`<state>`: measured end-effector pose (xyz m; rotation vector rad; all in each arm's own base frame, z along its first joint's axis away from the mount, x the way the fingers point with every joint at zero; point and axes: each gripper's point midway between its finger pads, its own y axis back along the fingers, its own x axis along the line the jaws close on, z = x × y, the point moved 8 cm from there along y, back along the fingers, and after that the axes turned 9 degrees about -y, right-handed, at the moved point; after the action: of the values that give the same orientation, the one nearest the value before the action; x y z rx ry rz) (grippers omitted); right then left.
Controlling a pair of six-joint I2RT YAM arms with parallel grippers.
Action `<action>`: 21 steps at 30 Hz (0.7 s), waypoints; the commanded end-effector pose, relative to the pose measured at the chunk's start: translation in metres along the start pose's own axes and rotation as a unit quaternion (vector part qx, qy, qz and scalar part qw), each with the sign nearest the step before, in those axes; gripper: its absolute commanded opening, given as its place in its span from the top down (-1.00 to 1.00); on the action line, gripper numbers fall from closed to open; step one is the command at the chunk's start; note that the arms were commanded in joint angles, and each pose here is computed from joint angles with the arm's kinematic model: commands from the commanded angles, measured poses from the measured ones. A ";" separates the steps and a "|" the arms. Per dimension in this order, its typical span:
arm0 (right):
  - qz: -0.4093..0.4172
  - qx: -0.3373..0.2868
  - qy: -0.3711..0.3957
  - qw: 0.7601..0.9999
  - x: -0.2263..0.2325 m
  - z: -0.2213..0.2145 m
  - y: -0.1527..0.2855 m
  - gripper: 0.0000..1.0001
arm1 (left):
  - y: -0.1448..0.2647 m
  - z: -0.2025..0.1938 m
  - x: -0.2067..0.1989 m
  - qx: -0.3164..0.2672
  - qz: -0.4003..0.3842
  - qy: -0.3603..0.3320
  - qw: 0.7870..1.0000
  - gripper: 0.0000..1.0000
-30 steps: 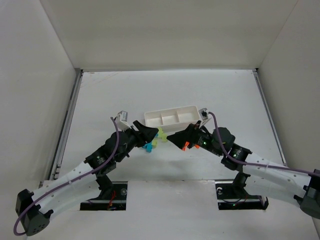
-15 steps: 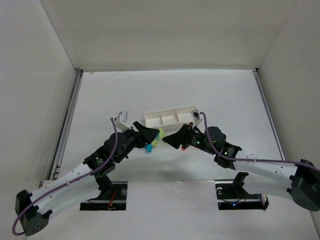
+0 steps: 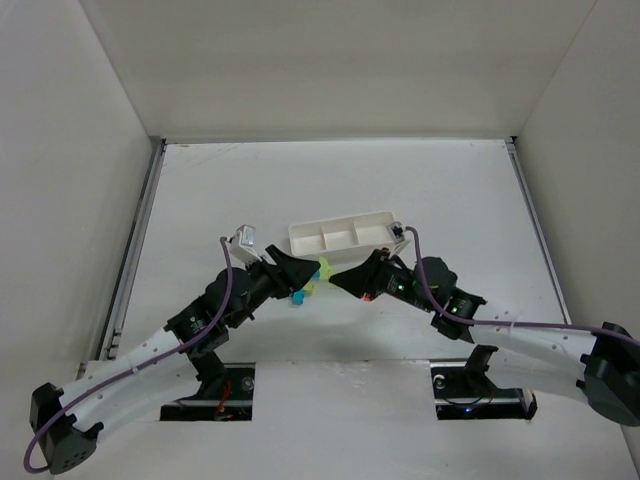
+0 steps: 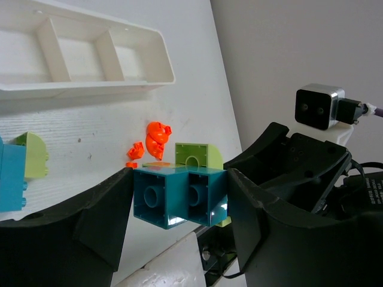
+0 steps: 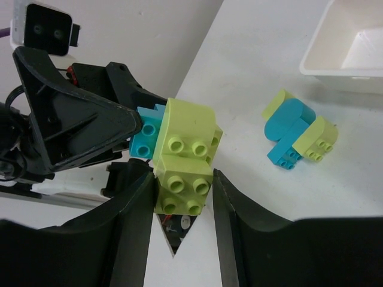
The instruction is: Sort the legos into containers by color
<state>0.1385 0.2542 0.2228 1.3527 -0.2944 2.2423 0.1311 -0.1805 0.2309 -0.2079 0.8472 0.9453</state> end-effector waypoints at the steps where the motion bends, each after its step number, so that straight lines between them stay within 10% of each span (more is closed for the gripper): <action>1: 0.033 -0.032 0.004 0.999 0.010 0.012 0.008 0.28 | -0.001 0.007 0.002 -0.026 -0.003 0.012 1.000 0.20; 21: -0.108 -0.088 0.070 0.988 -0.022 0.065 0.000 0.30 | -0.002 0.032 0.008 -0.059 0.035 -0.007 0.998 0.22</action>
<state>0.1755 0.2162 0.2225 1.1964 -0.2963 2.0929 0.1454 -0.1640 0.2220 -0.2137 0.8361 1.0515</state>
